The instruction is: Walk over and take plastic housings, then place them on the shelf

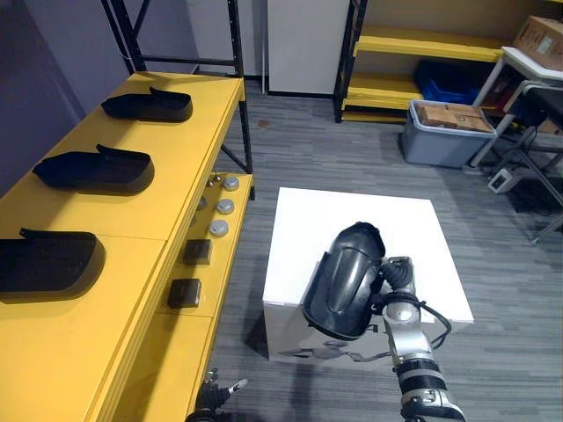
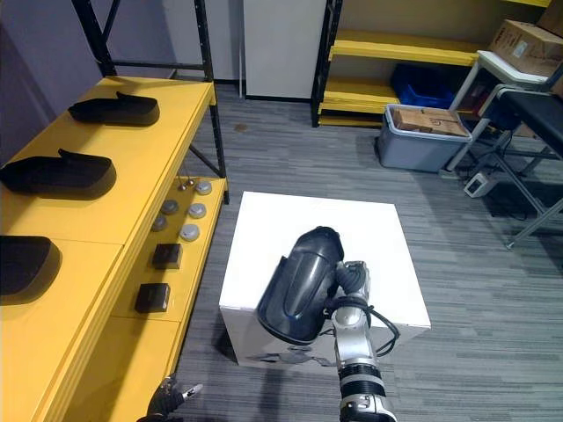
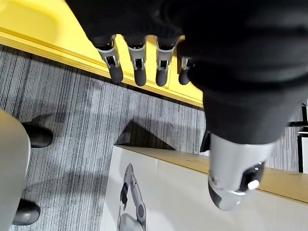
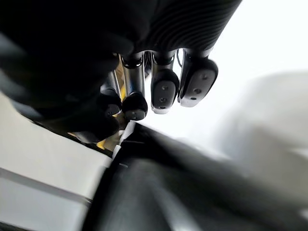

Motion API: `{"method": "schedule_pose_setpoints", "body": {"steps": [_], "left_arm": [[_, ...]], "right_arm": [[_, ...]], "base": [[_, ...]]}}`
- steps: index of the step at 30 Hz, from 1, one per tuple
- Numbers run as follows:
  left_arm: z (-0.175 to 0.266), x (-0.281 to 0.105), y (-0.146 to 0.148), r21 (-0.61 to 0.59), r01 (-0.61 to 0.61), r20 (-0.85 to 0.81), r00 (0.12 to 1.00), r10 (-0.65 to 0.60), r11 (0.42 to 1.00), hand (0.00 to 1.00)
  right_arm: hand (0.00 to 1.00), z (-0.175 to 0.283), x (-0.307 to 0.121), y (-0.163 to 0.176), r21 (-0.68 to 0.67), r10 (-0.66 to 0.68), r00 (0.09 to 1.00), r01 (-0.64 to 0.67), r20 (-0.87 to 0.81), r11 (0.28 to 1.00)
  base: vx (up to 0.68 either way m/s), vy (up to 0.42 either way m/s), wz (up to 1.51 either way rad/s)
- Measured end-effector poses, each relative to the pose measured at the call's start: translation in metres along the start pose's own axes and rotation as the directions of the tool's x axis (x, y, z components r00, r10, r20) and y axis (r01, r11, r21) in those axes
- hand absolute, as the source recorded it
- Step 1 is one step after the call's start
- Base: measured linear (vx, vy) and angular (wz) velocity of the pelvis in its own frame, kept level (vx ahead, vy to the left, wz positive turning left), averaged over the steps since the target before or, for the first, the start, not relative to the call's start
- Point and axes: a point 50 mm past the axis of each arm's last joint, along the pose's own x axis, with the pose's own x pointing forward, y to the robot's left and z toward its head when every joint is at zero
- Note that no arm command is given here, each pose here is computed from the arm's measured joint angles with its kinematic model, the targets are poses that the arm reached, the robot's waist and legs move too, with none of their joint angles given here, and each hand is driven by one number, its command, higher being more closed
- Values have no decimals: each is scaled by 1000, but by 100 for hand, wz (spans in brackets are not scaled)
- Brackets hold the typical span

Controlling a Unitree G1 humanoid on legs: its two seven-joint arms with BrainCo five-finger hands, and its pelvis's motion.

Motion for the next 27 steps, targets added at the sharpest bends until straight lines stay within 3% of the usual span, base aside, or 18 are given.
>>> {"method": "schedule_pose_setpoints", "body": {"steps": [5,12,13,27], "left_arm": [[6,-4,2,-13,-11,45,999,12,1000,0],[46,-12,4,-80,-26,245,968,45,996,0],[49,-13,4,-87,-25,258,965,47,996,0],[34,-12,3,-90,-24,197,980,42,996,0]], "right_arm": [[100,20,1,-16,26,-89,991,87,96,996],[100,45,-1,-37,40,-161,957,156,241,987],[0,46,-2,-37,42,-160,956,154,246,987],[0,42,-20,-10,-16,39,956,-36,289,999]], "base": [[-10,1,-5],[5,-1,0],[34,-5,-1],[-2,3,-5]]}}
